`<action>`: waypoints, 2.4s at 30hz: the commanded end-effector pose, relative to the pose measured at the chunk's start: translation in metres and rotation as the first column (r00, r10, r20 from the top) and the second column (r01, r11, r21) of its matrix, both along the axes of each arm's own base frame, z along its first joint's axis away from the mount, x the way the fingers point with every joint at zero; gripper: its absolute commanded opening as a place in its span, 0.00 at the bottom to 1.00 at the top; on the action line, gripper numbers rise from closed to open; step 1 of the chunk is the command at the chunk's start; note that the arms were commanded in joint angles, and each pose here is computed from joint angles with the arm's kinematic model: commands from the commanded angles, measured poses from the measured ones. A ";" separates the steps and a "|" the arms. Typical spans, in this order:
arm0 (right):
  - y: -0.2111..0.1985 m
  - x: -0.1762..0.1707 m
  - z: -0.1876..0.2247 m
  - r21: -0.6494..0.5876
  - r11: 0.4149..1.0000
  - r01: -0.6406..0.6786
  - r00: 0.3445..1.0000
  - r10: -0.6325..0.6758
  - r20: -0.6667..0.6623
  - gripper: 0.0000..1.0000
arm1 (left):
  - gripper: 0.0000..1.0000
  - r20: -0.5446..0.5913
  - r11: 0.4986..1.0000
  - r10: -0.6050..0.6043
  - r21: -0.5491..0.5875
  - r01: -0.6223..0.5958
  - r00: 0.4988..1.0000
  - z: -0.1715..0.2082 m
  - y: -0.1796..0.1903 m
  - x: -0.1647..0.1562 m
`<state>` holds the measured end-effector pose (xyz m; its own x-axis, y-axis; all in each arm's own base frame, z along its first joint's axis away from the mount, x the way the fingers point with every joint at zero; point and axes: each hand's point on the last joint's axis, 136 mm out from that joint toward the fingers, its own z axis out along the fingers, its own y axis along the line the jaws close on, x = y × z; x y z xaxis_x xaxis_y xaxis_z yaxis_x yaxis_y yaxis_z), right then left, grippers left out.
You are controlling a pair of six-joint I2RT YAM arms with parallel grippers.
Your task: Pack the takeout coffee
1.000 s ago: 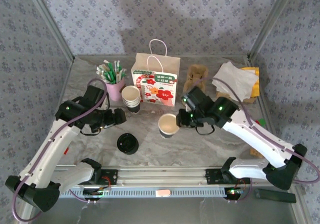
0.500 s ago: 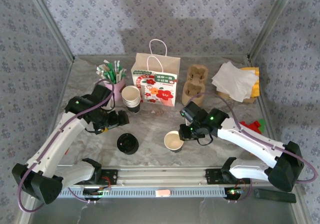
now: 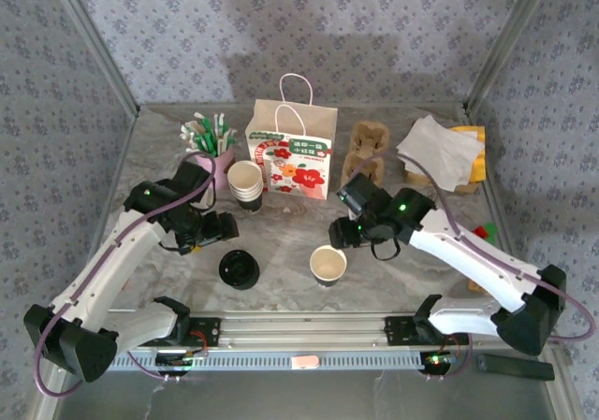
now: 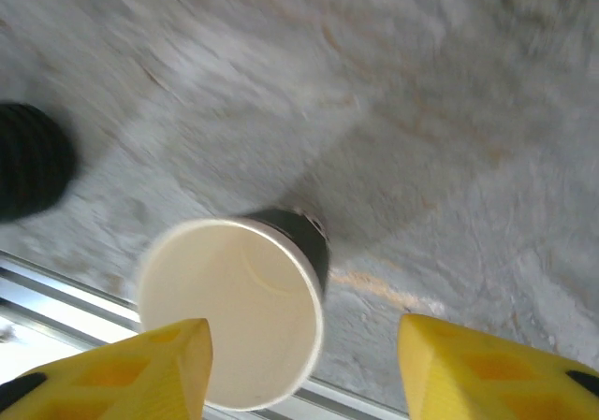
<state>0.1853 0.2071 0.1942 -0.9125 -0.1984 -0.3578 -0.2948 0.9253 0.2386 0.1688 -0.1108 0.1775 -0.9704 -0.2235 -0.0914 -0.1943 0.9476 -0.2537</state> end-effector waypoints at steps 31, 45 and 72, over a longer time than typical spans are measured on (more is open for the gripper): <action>-0.021 -0.001 0.027 -0.163 0.987 -0.013 0.999 0.019 0.036 0.65 | 0.35 -0.269 0.925 -0.247 0.219 0.309 0.931 -0.084 0.001 -0.013; -0.031 0.000 0.041 -0.145 0.989 0.027 0.996 -0.014 0.090 0.66 | 0.15 -0.222 0.925 -0.282 0.196 0.326 0.933 -0.084 -0.002 -0.009; -0.032 0.006 0.051 -0.117 0.992 0.053 0.994 -0.041 0.098 0.67 | 0.11 -0.173 0.928 -0.295 0.182 0.324 0.940 -0.057 -0.005 -0.004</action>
<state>0.1900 0.1800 0.2330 -0.8890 -0.2195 -0.4018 -0.2785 0.9558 0.0942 0.1678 -0.1159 0.1125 -0.9963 0.0822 0.0250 0.0813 0.9962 -0.0318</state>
